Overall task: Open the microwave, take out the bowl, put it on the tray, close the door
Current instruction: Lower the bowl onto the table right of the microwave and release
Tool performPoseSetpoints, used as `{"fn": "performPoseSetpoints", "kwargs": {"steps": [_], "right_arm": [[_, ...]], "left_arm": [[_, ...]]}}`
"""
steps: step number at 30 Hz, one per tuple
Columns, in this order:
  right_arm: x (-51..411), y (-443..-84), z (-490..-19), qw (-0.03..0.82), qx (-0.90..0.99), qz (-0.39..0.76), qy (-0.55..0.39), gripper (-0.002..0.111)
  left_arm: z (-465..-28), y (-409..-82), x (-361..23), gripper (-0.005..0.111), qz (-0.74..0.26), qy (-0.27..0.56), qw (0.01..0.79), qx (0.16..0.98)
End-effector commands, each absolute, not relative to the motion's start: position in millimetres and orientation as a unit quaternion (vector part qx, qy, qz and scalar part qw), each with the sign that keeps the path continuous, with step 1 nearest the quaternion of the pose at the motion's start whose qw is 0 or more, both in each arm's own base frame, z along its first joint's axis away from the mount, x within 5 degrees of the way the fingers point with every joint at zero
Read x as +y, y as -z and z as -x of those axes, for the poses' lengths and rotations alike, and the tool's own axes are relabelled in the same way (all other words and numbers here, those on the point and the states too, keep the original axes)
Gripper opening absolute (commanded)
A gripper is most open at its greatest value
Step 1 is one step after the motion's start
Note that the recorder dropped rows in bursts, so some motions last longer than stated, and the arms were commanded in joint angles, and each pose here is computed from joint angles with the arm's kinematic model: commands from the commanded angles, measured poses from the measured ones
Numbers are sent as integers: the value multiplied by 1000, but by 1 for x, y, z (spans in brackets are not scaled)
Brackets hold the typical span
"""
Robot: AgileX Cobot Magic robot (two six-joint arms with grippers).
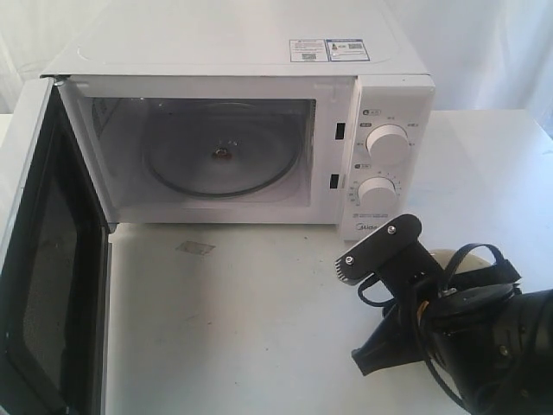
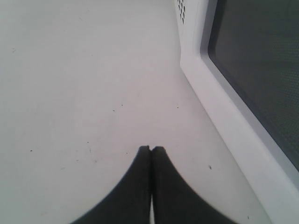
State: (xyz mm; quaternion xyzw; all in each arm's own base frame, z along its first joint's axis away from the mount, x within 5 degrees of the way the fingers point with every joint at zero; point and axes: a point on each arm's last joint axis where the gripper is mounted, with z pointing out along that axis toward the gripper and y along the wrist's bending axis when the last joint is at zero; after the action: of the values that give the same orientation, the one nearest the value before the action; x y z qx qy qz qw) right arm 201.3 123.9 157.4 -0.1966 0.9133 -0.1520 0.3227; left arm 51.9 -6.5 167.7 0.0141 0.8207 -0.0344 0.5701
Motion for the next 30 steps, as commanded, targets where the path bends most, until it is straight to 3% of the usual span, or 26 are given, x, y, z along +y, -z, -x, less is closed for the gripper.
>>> {"fn": "performPoseSetpoints", "kwargs": {"steps": [1,8,13,22,25,26,27,28,30], "right_arm": [[124,-157,-201,323,914,200,142,33],[127,-157,-201,324,915,201,129,51],[127,-167,-203,341,910,195,130,51],[127,-217,-199,417,895,151,52,50],[130,-229,-192,430,890,154,-1,37],[131,-233,-189,433,886,163,-21,28],[136,-242,-185,449,868,206,-53,11],[138,-246,-182,458,856,232,-62,1],[140,-254,-178,473,840,253,-80,0]], "left_arm": [[-52,-167,-7,0,-14,39,570,821],[-52,-167,-7,0,-14,39,570,821],[-52,-167,-7,0,-14,39,570,821],[-52,-167,-7,0,-14,39,570,821],[-52,-167,-7,0,-14,39,570,821],[-52,-167,-7,0,-14,39,570,821],[-52,-167,-7,0,-14,39,570,821],[-52,-167,-7,0,-14,39,570,821],[-52,-167,-7,0,-14,39,570,821]]}}
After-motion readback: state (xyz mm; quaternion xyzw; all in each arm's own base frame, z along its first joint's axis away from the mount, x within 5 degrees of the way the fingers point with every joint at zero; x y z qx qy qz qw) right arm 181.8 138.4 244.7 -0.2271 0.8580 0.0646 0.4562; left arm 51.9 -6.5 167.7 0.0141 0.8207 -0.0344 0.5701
